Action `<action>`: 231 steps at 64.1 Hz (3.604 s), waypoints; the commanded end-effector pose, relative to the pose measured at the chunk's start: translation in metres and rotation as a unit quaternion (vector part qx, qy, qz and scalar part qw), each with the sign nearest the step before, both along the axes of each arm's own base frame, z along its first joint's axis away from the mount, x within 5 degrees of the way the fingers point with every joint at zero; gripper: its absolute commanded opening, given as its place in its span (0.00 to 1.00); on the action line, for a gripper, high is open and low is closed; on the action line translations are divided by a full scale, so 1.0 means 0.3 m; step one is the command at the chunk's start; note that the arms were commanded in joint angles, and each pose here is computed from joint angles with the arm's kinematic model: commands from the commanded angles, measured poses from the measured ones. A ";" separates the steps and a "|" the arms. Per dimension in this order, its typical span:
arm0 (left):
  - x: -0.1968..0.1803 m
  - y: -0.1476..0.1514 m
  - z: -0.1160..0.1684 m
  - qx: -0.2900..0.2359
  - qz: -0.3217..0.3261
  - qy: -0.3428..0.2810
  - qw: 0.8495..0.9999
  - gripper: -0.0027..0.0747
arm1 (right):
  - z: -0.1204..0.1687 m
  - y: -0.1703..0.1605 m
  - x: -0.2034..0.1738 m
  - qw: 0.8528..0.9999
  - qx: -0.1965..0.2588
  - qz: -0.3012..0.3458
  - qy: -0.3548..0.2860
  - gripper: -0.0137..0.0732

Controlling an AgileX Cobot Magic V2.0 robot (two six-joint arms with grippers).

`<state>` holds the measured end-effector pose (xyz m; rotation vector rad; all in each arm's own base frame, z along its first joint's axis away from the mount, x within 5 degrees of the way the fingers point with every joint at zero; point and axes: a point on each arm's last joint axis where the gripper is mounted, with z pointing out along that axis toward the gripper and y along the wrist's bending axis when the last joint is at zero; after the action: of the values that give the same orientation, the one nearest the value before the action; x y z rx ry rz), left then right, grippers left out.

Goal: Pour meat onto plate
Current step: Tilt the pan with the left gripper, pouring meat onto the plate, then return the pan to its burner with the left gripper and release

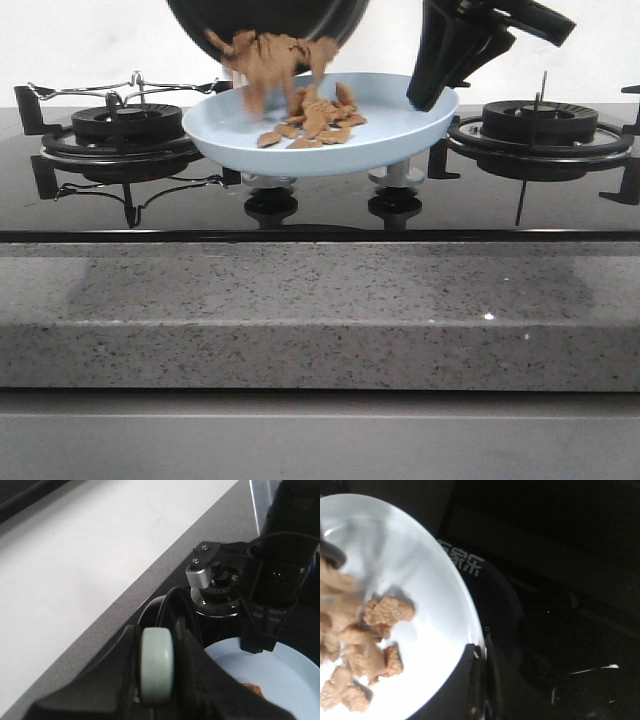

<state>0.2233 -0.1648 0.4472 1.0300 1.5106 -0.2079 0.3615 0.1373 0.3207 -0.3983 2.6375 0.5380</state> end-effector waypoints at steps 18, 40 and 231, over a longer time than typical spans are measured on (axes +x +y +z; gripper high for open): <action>-0.074 0.019 0.116 -0.031 -0.001 -0.092 0.995 0.01 | 0.106 -0.002 -0.032 0.998 0.028 0.000 -0.050 0.09; -0.038 0.067 0.128 -0.114 0.041 -0.046 0.992 0.01 | 0.106 -0.002 -0.032 0.998 0.028 0.000 -0.050 0.09; 0.468 0.683 -0.411 -0.502 0.208 0.431 0.720 0.55 | 0.105 -0.002 -0.033 0.998 0.028 0.000 -0.049 0.09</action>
<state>0.3728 0.0454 0.2922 -0.4653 2.0417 -1.1061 0.3611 0.1372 0.3195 -0.3999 2.6426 0.5378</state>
